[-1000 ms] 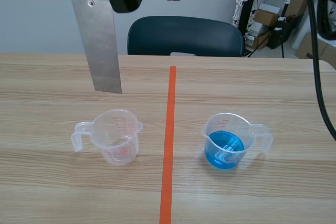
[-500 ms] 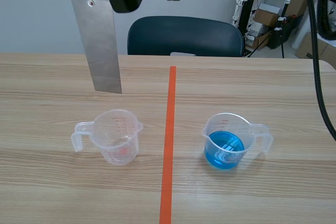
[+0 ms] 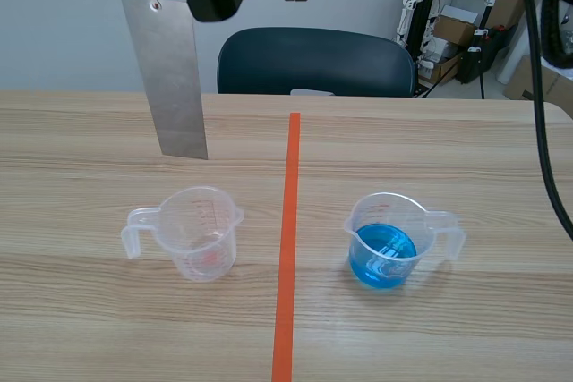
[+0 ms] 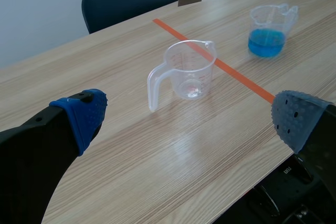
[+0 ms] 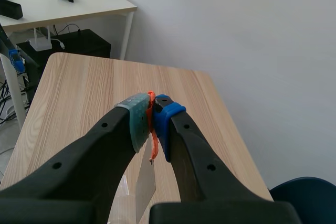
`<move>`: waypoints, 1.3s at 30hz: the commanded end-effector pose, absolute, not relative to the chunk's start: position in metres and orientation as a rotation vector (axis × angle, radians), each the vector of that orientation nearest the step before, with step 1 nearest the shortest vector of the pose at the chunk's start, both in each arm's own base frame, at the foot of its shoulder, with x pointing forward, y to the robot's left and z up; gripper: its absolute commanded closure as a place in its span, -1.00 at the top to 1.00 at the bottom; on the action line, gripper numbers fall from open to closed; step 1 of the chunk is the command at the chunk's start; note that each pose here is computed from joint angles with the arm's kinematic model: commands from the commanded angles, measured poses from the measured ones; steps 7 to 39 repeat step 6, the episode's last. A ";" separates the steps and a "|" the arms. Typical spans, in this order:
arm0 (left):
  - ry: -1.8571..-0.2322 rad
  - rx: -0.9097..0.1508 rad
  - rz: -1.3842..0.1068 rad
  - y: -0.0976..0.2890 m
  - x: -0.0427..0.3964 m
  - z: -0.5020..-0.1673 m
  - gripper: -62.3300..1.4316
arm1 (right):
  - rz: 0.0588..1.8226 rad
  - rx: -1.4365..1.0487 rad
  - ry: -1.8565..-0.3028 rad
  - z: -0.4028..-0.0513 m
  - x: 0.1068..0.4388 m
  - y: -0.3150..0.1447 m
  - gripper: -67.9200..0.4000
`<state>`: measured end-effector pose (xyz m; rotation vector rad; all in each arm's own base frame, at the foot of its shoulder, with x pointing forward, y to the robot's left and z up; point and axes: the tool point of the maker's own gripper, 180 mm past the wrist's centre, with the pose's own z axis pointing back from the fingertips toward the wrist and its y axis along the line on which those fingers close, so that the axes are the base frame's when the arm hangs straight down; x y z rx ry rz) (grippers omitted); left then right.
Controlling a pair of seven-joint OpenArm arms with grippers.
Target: Do the redox reaction experiment. lift the metal plate out of the left beaker
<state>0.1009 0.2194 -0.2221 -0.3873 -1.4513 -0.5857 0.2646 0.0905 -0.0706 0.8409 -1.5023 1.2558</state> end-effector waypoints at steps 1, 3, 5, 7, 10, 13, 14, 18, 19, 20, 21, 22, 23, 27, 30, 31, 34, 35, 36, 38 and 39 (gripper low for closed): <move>-1.484 -0.386 -0.581 0.220 0.104 -0.215 1.00 | 1.248 0.848 -1.542 -0.058 0.266 0.090 -1.00; -1.488 -0.385 -0.583 0.220 0.105 -0.214 1.00 | 1.248 0.847 -1.541 -0.058 0.266 0.090 -1.00; -1.489 -0.384 -0.584 0.220 0.105 -0.213 1.00 | 1.248 0.847 -1.541 -0.058 0.266 0.090 -1.00; -1.490 -0.383 -0.585 0.221 0.105 -0.213 1.00 | 1.248 0.847 -1.541 -0.058 0.266 0.090 -1.00; -1.490 -0.383 -0.585 0.221 0.105 -0.213 1.00 | 1.248 0.847 -1.541 -0.058 0.266 0.090 -1.00; -1.490 -0.383 -0.585 0.221 0.105 -0.213 1.00 | 1.248 0.847 -1.541 -0.058 0.266 0.090 -1.00; -1.490 -0.383 -0.585 0.221 0.105 -0.213 1.00 | 1.248 0.847 -1.541 -0.058 0.266 0.090 -1.00; -1.490 -0.383 -0.585 0.221 0.105 -0.213 1.00 | 1.248 0.847 -1.541 -0.058 0.266 0.090 -1.00; -1.490 -0.383 -0.585 0.221 0.105 -0.213 1.00 | 1.248 0.847 -1.541 -0.058 0.266 0.090 -1.00; -1.490 -0.383 -0.585 0.221 0.105 -0.213 1.00 | 1.248 0.847 -1.541 -0.058 0.266 0.090 -1.00; -1.490 -0.383 -0.585 0.221 0.105 -0.213 1.00 | 1.248 0.847 -1.541 -0.058 0.266 0.090 -1.00; -1.490 -0.383 -0.585 0.221 0.105 -0.213 1.00 | 1.248 0.847 -1.541 -0.058 0.266 0.090 -1.00; -1.490 -0.383 -0.585 0.221 0.105 -0.213 1.00 | 1.248 0.847 -1.541 -0.058 0.266 0.090 -1.00; -1.490 -0.383 -0.585 0.221 0.105 -0.213 1.00 | 1.248 0.847 -1.541 -0.058 0.266 0.090 -1.00; -1.490 -0.383 -0.585 0.221 0.105 -0.213 1.00 | 1.248 0.847 -1.541 -0.058 0.266 0.090 -1.00; -1.490 -0.383 -0.585 0.221 0.105 -0.213 1.00 | 1.248 0.847 -1.541 -0.058 0.266 0.090 -1.00; -1.490 -0.383 -0.585 0.221 0.105 -0.213 1.00 | 1.248 0.847 -1.541 -0.058 0.266 0.090 -1.00; -1.490 -0.383 -0.585 0.221 0.105 -0.213 1.00 | 1.248 0.847 -1.541 -0.058 0.266 0.090 -1.00; -1.490 -0.383 -0.585 0.221 0.105 -0.213 1.00 | 1.248 0.847 -1.541 -0.058 0.266 0.090 -1.00; -1.490 -0.383 -0.585 0.221 0.105 -0.213 1.00 | 1.248 0.847 -1.541 -0.058 0.266 0.090 -1.00; -1.490 -0.383 -0.585 0.221 0.105 -0.213 1.00 | 1.248 0.847 -1.541 -0.058 0.266 0.090 -1.00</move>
